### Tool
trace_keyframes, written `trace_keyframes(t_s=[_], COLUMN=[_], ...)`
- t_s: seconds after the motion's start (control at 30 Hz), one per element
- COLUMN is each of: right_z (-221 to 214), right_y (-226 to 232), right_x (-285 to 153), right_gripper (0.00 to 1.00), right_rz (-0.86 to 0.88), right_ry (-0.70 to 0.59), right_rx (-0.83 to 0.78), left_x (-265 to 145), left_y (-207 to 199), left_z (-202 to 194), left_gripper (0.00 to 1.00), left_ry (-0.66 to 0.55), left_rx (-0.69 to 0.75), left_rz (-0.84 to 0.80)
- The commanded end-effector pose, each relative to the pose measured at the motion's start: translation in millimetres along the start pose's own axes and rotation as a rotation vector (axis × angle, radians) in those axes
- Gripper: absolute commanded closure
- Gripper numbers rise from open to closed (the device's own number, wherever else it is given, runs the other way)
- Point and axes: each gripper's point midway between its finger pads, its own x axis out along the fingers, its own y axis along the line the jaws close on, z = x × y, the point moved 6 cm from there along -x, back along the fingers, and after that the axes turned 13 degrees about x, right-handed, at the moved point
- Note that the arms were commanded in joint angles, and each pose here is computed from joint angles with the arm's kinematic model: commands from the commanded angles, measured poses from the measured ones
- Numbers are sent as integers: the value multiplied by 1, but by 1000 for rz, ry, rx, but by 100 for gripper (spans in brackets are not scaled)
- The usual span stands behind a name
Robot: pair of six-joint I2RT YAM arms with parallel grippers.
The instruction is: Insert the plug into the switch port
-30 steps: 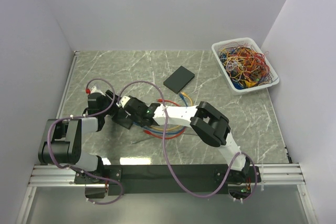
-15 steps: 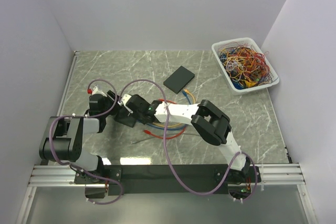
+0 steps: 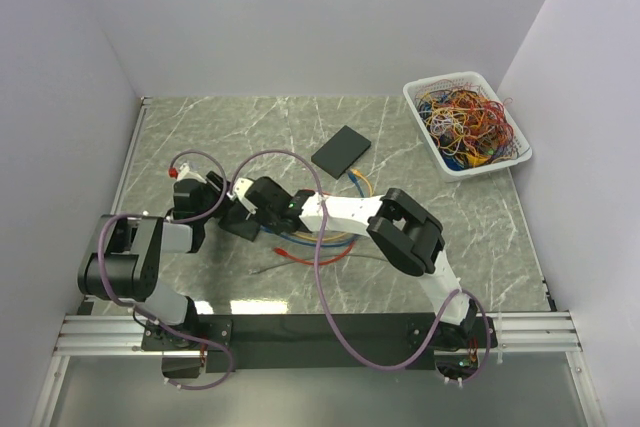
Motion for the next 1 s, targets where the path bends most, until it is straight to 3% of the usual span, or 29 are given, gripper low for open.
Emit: trace_keyframes(t_s=[0.0, 0.33, 0.57, 0.77, 0.97], right_z=[132, 156, 146, 124, 98], right_y=[28, 41, 40, 35, 31], right_x=[-35, -34, -33, -40, -37], right_gripper=[100, 100, 100, 78, 66], right_rz=[167, 265, 256, 232, 212], right_ry=[-552, -647, -608, -570, -521], right_rx=[67, 122, 143, 154, 184], left_x=[-15, -17, -17, -17, -13], left_y=[-11, -13, -15, -14, -13], left_z=[-63, -77, -65, -43, -10], left_gripper=[41, 42, 41, 40, 40], left_ry=[285, 318, 293, 249, 178], left_rx=[-57, -64, -34, -22, 3], left_rz=[-78, -97, -58, -29, 33])
